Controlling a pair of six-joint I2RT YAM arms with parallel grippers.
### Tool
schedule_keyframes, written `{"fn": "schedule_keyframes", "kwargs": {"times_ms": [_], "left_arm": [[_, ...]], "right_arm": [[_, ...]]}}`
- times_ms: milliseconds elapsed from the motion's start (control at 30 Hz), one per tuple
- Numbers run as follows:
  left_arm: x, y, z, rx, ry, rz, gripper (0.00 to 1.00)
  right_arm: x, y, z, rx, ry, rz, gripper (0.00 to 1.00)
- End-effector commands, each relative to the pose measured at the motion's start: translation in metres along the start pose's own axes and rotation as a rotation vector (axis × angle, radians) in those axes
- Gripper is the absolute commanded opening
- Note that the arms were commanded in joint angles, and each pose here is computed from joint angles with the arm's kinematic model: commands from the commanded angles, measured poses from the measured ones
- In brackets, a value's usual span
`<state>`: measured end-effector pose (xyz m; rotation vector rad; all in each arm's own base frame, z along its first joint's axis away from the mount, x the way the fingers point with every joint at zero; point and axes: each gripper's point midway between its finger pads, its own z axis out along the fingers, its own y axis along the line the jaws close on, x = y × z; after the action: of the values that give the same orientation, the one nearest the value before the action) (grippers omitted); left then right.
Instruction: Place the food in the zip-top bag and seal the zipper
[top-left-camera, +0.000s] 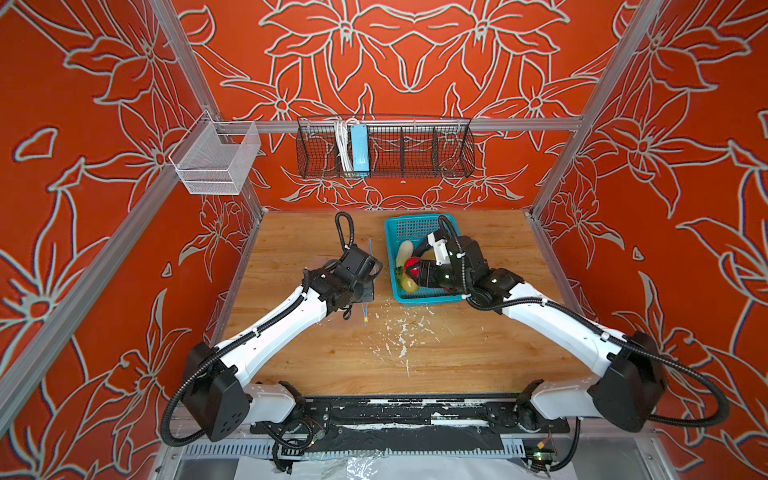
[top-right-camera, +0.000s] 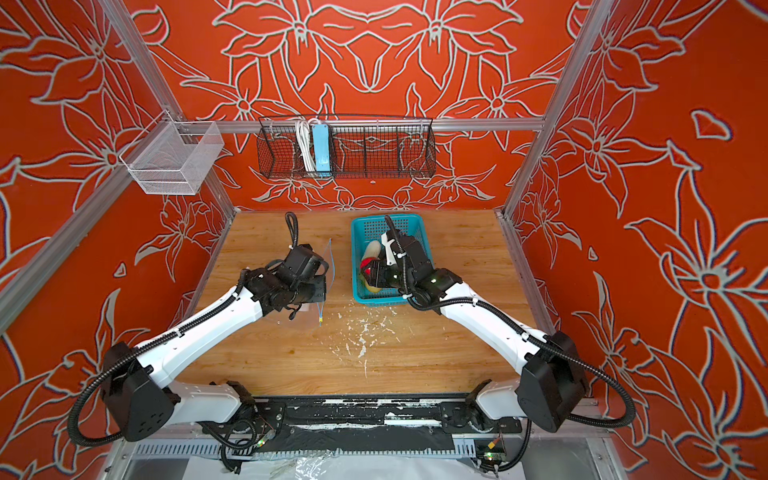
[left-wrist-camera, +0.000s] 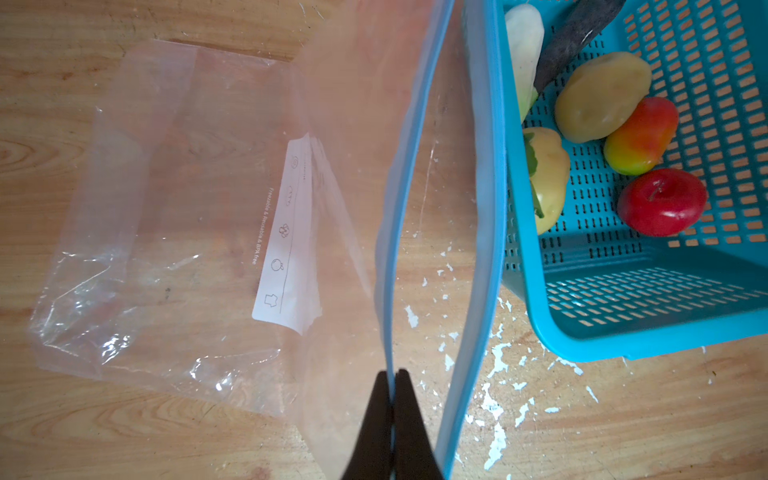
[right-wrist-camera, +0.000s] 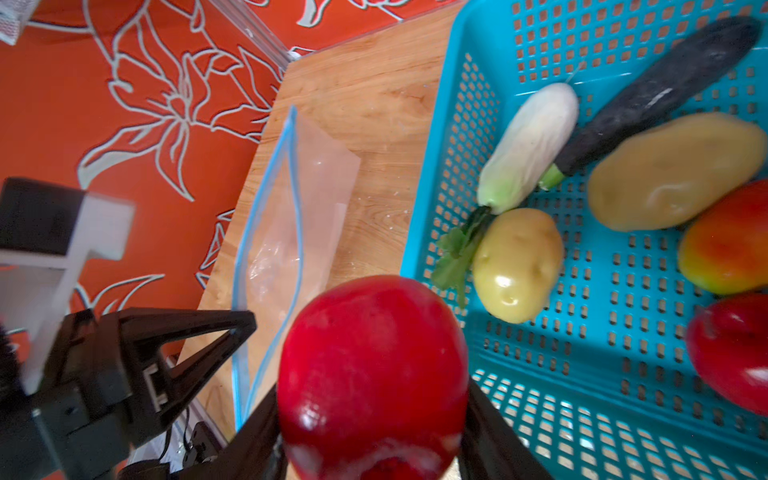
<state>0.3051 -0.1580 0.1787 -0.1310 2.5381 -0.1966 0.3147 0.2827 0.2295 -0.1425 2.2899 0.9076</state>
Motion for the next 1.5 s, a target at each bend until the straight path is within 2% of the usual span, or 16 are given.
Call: {"fn": "schedule_keyframes", "kwargs": {"times_ms": [0,400,1000,1200,1467], "left_arm": [[-0.01,-0.006,-0.002,0.023,-0.018,-0.021,0.0],[-0.013,-0.01,-0.011,0.058,-0.029,-0.027,0.0],[-0.011,-0.013,-0.011,0.08,-0.025,-0.017,0.0],[-0.012,-0.015,-0.012,0.082,-0.024,-0.008,0.0],[-0.013,-0.013,-0.015,0.083,-0.032,-0.012,0.0]], "right_arm": [[-0.005,0.024,-0.003,-0.075,-0.025,-0.034,0.46],[0.005,0.065,0.011,-0.185,-0.012,-0.116,0.46],[0.013,0.095,0.055,-0.257,0.033,-0.111,0.45],[0.013,0.101,0.059,-0.257,0.039,-0.124,0.45],[0.024,0.087,0.077,-0.186,0.08,-0.11,0.45]]}}
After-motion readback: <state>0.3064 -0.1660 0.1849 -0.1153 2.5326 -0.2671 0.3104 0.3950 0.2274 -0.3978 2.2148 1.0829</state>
